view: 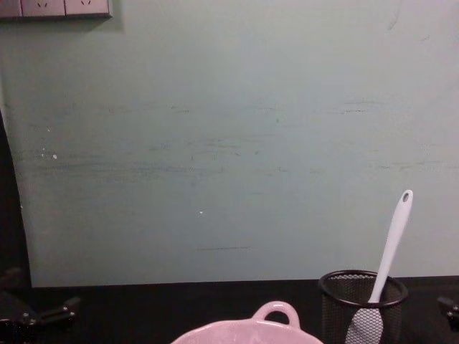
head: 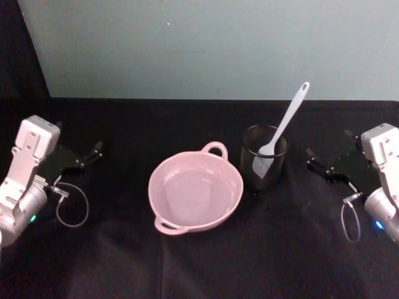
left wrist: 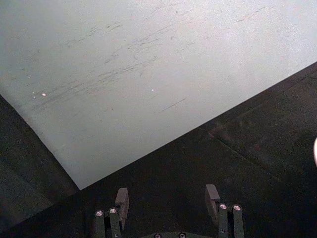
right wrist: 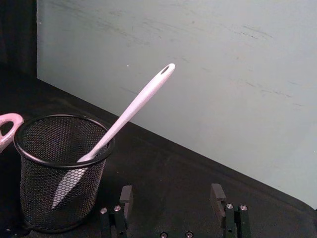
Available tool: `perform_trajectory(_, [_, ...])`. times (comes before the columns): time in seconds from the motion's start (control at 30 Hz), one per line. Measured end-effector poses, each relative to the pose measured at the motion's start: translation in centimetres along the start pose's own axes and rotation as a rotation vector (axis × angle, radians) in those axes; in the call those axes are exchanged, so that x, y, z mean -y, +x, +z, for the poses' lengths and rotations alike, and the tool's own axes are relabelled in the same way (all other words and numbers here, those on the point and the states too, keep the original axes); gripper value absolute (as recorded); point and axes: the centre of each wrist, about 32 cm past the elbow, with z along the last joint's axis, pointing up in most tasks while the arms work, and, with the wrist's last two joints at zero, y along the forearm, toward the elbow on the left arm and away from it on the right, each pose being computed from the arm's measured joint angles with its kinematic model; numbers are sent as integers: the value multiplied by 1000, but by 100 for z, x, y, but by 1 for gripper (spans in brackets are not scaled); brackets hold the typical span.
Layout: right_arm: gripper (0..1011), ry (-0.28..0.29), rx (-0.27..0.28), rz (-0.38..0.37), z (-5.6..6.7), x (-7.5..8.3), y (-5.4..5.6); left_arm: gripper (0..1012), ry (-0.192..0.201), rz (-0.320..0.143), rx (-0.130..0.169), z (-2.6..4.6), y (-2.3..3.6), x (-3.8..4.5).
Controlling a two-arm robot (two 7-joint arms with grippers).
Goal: Use the one hand to pick up the spoon and stir the clear water in the bowl.
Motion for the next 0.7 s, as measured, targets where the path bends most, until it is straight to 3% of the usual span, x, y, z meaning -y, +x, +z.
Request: perform_trajectory(0.7, [1003, 0, 0, 0, 0, 0, 0, 1011, 0, 0, 0, 0, 0, 0])
